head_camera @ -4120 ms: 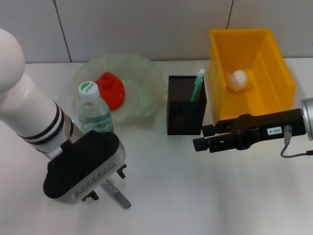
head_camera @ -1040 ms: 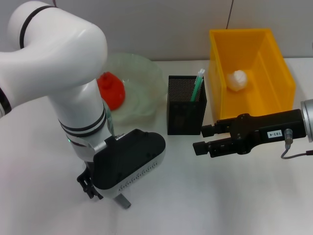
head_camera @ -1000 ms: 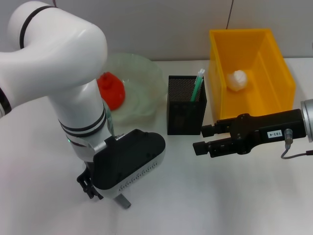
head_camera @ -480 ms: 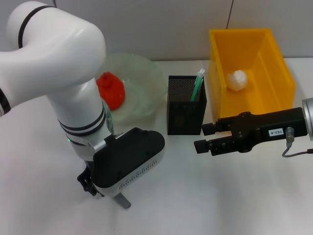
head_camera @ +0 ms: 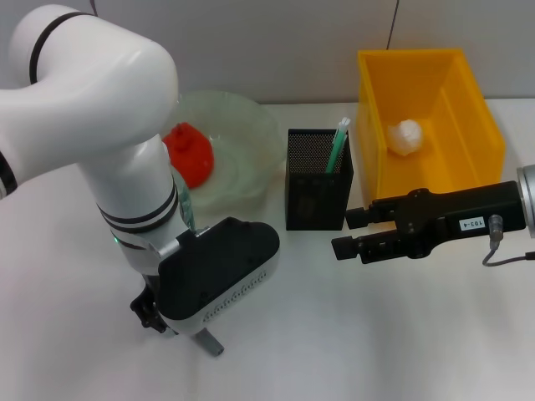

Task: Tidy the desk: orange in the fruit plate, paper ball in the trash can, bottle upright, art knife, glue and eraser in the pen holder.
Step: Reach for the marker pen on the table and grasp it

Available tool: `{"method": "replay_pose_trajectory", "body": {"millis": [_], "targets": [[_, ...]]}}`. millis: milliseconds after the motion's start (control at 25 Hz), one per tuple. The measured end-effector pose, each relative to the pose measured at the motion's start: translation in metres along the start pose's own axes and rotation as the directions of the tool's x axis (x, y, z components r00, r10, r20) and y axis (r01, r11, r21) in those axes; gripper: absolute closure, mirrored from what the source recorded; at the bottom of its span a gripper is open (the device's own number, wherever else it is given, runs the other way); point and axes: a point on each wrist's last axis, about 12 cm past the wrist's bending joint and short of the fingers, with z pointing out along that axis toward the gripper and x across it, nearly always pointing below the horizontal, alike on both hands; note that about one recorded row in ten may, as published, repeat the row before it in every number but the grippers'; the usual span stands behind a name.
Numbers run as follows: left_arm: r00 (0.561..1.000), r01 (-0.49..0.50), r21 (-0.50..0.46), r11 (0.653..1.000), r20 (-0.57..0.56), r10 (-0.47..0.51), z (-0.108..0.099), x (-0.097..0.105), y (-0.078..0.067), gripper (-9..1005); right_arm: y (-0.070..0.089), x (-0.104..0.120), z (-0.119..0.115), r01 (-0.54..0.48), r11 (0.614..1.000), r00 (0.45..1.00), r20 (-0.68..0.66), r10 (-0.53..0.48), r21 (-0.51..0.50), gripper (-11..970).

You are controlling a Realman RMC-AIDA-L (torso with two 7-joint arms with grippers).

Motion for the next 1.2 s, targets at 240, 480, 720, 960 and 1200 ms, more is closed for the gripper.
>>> {"method": "replay_pose_trajectory", "body": {"millis": [240,480,720,960,1200], "targets": [[1.0,0.01,-0.001,1.0,-0.003,-0.01,0.0023,-0.0005,0.0007,647,0.0002,-0.0002,0.0,0.002,1.0,1.0,-0.001,-0.002,-0.001,214],[1.0,0.017,-0.005,1.0,-0.007,-0.017,0.0036,-0.0007,0.0013,666,0.0001,0.0002,-0.0007,0.008,1.0,1.0,0.002,-0.008,0.0,214],[1.0,0.018,0.002,1.0,-0.004,-0.018,0.0044,-0.001,0.0007,685,0.0,0.0004,-0.0009,0.008,1.0,1.0,0.003,-0.008,0.0,213],[1.0,0.017,0.004,1.0,-0.003,-0.017,0.0037,-0.0013,0.0015,704,-0.0003,0.0003,-0.0016,0.01,1.0,1.0,0.005,-0.01,0.002,213],[1.0,0.017,0.004,1.0,-0.004,-0.017,0.0034,-0.0017,0.0026,713,-0.0005,0.0002,-0.0021,0.011,1.0,1.0,0.006,-0.011,0.004,213]]}}
